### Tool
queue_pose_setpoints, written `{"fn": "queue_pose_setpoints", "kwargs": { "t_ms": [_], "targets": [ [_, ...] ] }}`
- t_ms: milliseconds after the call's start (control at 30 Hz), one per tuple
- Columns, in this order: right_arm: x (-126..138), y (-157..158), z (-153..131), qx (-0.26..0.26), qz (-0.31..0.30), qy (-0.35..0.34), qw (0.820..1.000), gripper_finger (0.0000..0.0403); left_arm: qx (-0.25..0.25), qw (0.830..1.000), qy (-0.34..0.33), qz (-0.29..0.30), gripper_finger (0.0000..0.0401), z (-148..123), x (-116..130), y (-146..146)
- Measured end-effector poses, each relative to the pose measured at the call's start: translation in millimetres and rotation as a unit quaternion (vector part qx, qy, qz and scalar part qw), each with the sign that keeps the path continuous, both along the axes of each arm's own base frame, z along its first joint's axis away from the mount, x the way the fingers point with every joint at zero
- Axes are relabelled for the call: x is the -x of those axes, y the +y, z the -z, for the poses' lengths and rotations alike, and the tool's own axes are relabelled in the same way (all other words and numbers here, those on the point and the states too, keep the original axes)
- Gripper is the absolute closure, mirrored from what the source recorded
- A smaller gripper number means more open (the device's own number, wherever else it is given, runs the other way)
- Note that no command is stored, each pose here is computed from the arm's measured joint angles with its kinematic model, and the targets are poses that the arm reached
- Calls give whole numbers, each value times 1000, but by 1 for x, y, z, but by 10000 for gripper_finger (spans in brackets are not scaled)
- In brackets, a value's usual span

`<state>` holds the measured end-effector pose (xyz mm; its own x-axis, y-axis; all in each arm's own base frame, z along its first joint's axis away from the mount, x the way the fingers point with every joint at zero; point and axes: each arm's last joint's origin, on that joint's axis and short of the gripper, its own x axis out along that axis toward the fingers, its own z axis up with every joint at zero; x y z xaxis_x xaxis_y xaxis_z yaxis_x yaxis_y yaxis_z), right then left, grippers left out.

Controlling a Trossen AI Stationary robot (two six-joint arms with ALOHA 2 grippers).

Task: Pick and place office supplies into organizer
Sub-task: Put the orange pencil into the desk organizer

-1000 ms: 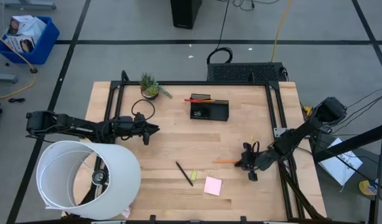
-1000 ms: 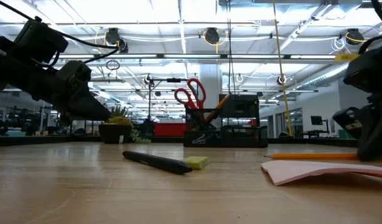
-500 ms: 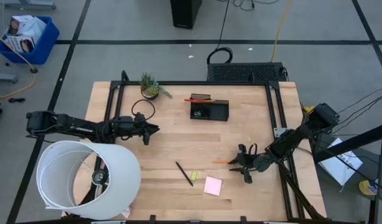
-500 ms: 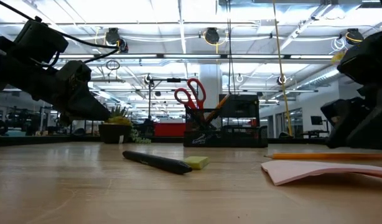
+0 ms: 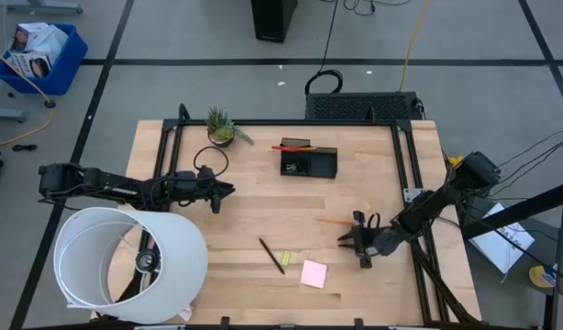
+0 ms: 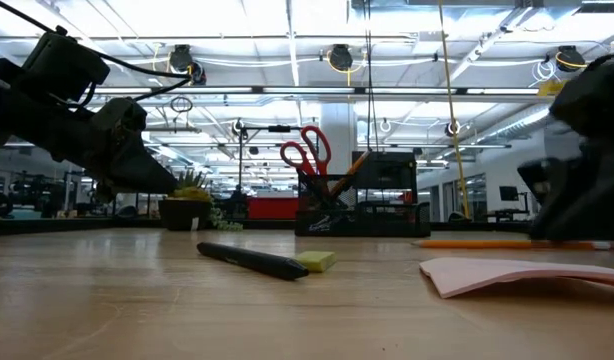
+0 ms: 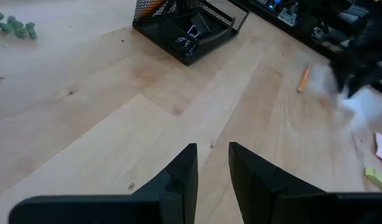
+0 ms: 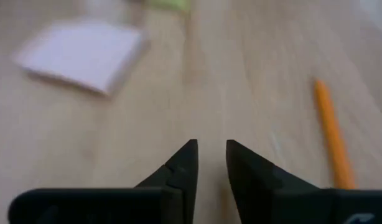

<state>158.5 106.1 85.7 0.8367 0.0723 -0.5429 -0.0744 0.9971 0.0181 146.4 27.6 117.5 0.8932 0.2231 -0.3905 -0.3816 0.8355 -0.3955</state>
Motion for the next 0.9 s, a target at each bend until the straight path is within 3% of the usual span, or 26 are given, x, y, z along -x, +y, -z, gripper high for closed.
{"fn": "queue_pose_setpoints", "kwargs": {
  "t_ms": [133,367,567,633,900],
  "targets": [
    [-1,1,-7,17,-2,-24,1000,341,-5,1000,1,-11,308,0,0,1],
    [8,-15,-3,110,123,-11,986,365,-4,1000,1,-11,308,0,0,1],
    [11,-20,-6,103,150,-25,983,385,-5,1000,1,-12,308,0,0,1],
    [11,-26,-8,78,182,-33,980,385,-5,1000,1,-12,308,0,0,1],
    [16,-39,-6,24,192,-40,980,325,-4,1000,1,-10,308,0,0,1]
  ]
}}
